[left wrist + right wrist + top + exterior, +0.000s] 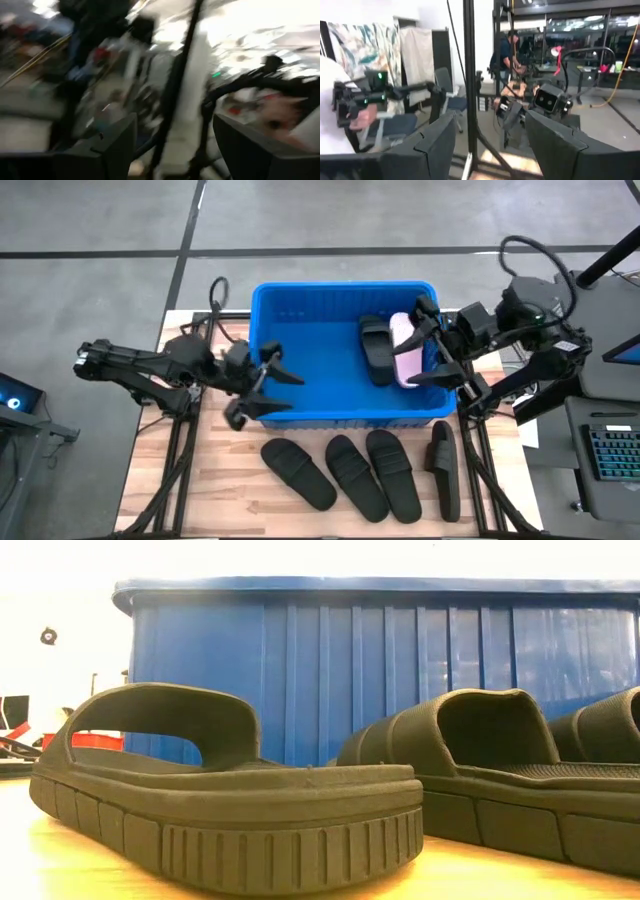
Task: Pick and place slides into bin
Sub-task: Put the black slide into the blue bin
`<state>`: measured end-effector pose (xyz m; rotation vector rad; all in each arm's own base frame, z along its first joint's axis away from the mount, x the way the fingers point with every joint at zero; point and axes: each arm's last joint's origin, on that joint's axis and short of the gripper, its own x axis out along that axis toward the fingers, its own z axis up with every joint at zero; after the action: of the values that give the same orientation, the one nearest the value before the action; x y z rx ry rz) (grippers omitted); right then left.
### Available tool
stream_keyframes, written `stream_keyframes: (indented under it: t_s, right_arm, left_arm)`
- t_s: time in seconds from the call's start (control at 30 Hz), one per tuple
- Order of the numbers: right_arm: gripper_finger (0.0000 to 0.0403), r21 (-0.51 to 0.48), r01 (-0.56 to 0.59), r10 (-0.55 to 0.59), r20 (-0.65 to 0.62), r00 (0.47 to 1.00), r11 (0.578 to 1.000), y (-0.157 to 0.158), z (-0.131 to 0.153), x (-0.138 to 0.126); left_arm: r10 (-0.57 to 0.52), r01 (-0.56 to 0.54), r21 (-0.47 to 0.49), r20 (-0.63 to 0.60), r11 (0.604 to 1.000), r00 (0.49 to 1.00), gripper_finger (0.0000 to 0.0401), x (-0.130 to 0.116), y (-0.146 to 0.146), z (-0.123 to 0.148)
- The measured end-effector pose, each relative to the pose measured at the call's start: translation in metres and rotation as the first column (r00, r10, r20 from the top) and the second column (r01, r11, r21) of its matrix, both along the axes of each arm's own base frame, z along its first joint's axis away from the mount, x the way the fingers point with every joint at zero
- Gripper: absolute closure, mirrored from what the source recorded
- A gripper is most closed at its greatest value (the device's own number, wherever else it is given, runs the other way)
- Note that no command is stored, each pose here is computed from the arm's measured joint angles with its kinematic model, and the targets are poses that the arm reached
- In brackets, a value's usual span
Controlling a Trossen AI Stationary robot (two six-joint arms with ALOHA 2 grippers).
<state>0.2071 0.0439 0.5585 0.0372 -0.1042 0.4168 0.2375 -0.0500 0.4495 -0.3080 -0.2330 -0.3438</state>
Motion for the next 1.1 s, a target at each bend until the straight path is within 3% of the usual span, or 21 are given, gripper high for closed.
stream_keyframes:
  t_s: [0.13, 0.33, 0.57, 0.83, 0.97, 1.1]
  right_arm:
    - [0.0177, -0.026, 0.004, -0.005, -0.059, 0.998, 1.000, -0.003, -0.003, -0.018]
    - [0.0177, -0.040, 0.081, -0.086, -0.157, 0.984, 0.996, -0.012, -0.007, -0.051]
    - [0.0177, -0.091, 0.139, -0.154, -0.190, 0.970, 0.986, -0.019, -0.010, -0.085]
    - [0.0179, -0.130, 0.168, -0.197, -0.259, 0.945, 0.977, -0.023, -0.018, -0.101]
    - [0.0179, -0.139, 0.161, -0.196, -0.297, 0.935, 0.977, -0.024, -0.022, -0.101]
    - [0.0179, -0.156, 0.149, -0.194, -0.334, 0.922, 0.976, -0.023, -0.027, -0.101]
  left_arm:
    - [0.113, -0.113, 0.001, -0.136, 0.994, 0.984, 0.0155, 0.008, -0.003, -0.004]
    - [0.241, -0.242, 0.022, -0.220, 0.970, 0.945, 0.0155, 0.030, -0.025, 0.004]
    - [0.359, -0.350, 0.110, -0.464, 0.930, 0.810, 0.0155, 0.066, -0.053, -0.008]
    - [0.334, -0.372, 0.126, -0.751, 0.920, 0.570, 0.0155, 0.097, -0.087, -0.057]
    - [0.314, -0.386, 0.137, -0.839, 0.912, 0.445, 0.0155, 0.100, -0.100, -0.078]
    - [0.278, -0.397, 0.151, -0.917, 0.905, 0.287, 0.0155, 0.099, -0.109, -0.104]
